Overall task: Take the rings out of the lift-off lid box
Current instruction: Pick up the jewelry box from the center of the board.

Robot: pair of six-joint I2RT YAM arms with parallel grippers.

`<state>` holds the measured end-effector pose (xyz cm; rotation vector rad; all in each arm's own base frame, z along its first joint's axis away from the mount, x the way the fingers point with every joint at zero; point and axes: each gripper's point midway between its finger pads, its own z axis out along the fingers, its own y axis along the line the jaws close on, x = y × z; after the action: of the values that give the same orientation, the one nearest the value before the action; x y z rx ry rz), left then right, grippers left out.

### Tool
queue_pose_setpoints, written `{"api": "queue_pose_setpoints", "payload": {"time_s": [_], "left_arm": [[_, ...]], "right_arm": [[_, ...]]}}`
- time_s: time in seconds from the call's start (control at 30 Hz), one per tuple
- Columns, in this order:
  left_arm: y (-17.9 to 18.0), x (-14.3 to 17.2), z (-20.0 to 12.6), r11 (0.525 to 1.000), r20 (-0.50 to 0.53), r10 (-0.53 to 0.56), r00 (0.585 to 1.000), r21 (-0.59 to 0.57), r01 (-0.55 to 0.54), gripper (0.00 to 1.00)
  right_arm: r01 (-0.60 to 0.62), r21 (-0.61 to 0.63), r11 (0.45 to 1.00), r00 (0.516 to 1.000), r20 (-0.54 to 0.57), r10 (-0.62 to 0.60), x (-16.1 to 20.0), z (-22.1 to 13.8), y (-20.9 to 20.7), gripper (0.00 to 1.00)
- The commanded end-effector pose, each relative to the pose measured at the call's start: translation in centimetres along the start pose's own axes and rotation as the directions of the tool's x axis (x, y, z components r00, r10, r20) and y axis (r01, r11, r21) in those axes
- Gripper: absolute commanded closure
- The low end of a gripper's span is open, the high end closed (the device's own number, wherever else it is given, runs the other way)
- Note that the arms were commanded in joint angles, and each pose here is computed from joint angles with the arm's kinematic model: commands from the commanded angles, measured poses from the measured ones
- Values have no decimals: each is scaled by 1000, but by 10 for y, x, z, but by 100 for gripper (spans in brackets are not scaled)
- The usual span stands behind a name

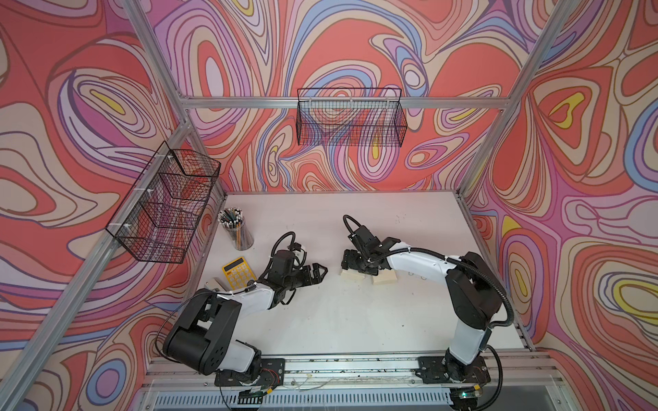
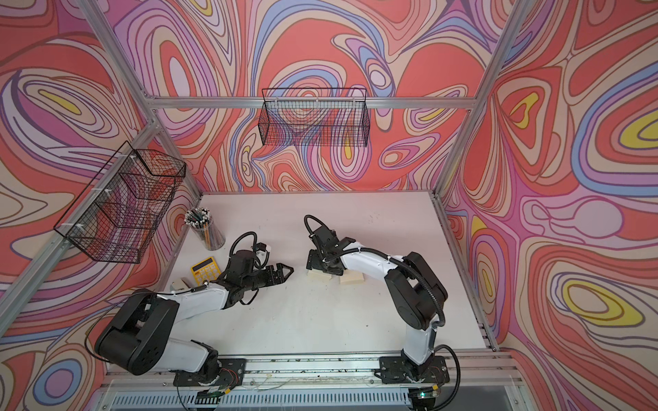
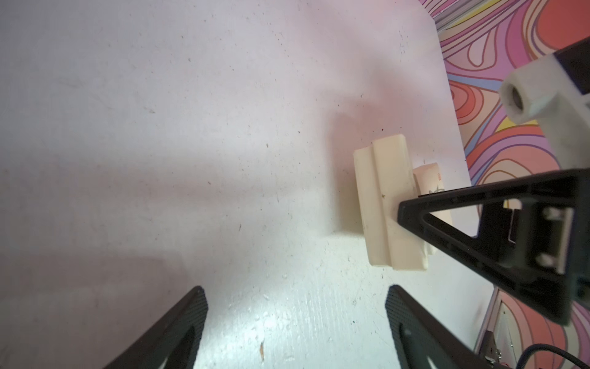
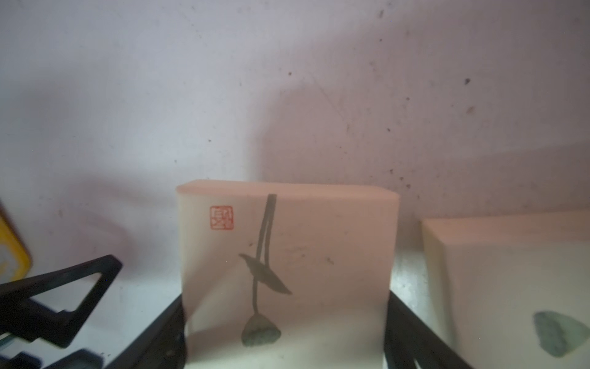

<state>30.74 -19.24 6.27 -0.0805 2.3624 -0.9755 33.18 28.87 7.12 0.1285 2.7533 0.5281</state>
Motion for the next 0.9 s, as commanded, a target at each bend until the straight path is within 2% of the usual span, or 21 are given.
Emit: {"api": "queue_pose_setpoints", "payload": {"time_s": [0.0, 0.13, 0.33, 0.47, 0.67, 0.87], "left_arm": [[-20, -13, 1, 996, 50, -9, 999, 94, 4, 10], [-28, -12, 4, 995, 48, 19, 999, 92, -23, 9], [-28, -13, 6, 997, 52, 47, 998, 53, -50, 9], [-24, -8, 7, 997, 34, 67, 997, 33, -68, 9], [-44, -8, 17, 989, 23, 132, 991, 63, -133, 10], [-36, 12, 35, 992, -45, 118, 992, 48, -116, 11]], "right_arm": [[-8, -173, 985, 1000, 13, 10, -4, -11, 36, 32], [-23, -281, 960, 999, 33, 33, -7, -25, 52, 32], [-35, -361, 932, 998, 42, 54, -11, -36, 65, 32], [-34, -389, 921, 998, 36, 52, -10, -37, 69, 32], [-31, -431, 902, 997, 46, 56, -12, -41, 76, 33], [-14, -462, 887, 997, 59, 46, -14, -49, 83, 34]]}}
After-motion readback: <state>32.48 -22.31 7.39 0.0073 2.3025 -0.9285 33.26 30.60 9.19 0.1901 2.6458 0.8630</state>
